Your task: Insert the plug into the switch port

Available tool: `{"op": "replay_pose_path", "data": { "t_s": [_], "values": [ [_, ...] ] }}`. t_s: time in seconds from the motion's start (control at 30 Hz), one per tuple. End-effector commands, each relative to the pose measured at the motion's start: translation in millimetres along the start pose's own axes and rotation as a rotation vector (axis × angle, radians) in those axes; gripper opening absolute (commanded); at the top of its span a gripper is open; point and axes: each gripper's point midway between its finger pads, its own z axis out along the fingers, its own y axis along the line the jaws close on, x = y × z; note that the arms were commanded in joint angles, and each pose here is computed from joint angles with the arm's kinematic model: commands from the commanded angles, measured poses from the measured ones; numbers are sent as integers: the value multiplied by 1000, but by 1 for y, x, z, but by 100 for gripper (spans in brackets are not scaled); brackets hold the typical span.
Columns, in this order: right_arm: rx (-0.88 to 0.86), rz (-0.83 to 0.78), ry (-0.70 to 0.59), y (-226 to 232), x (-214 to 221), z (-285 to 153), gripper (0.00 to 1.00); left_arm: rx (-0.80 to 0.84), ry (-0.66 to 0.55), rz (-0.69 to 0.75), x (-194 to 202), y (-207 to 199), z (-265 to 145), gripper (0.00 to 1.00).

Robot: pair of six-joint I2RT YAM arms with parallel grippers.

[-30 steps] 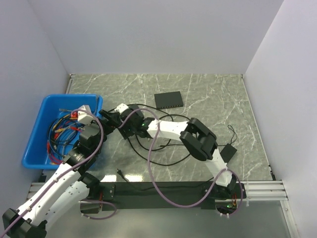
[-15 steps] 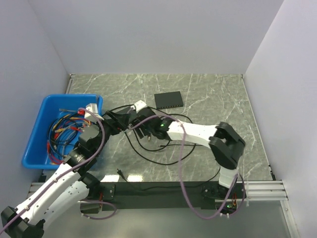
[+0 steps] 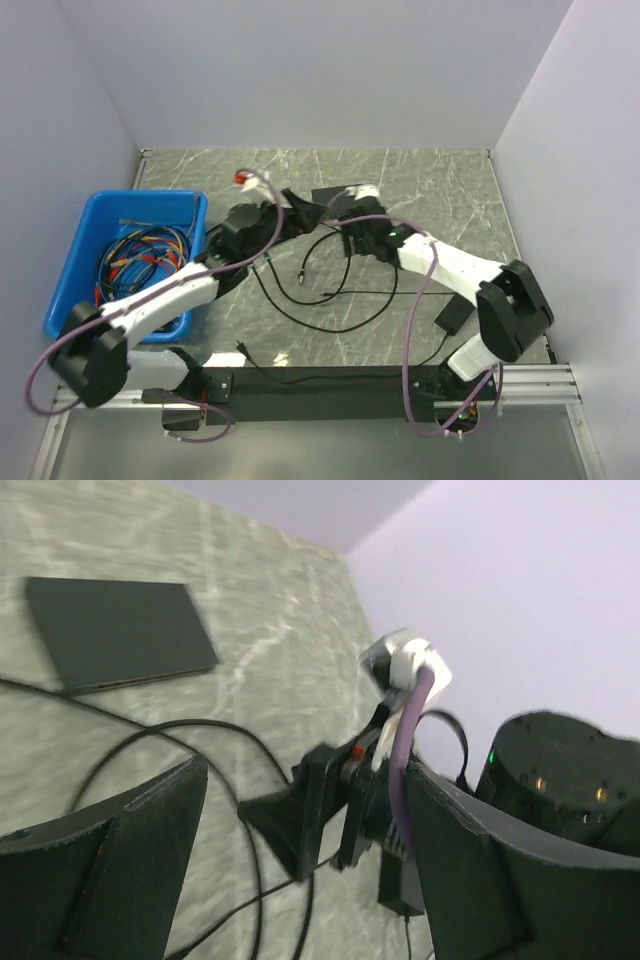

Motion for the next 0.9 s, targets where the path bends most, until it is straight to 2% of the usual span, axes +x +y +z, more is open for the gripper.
{"op": "replay_pose_path", "data": {
  "t_s": [0.0,0.17,0.27,0.33,0.4,0.57,0.7,0.73,0.77,0.87],
  "values": [
    [157,460,-281,-80,-75,-35,75,-197,225,150,70,54,18,83],
    [237,604,-265,-133,-57,-32,75,-197,375,151,141,37,43,83],
    [269,632,-249,-152,-48,-30,75,-271,452,152,178,50,52,81],
    [251,627,-242,-152,-46,-29,74,-351,444,140,185,67,52,80],
    [230,621,-243,-149,-45,-30,74,-388,418,140,181,78,41,79],
    [196,614,-246,-144,-44,-28,74,-478,293,186,140,81,10,79],
    [163,614,-245,-138,-46,-28,73,-651,193,232,101,98,-20,81],
    [152,614,-249,-136,-48,-29,73,-721,207,257,101,110,-32,81],
    [148,613,-248,-136,-47,-29,73,-770,169,283,92,118,-36,82],
    [134,607,-252,-133,-48,-31,73,-862,172,325,90,135,-47,84]
  ]
}}
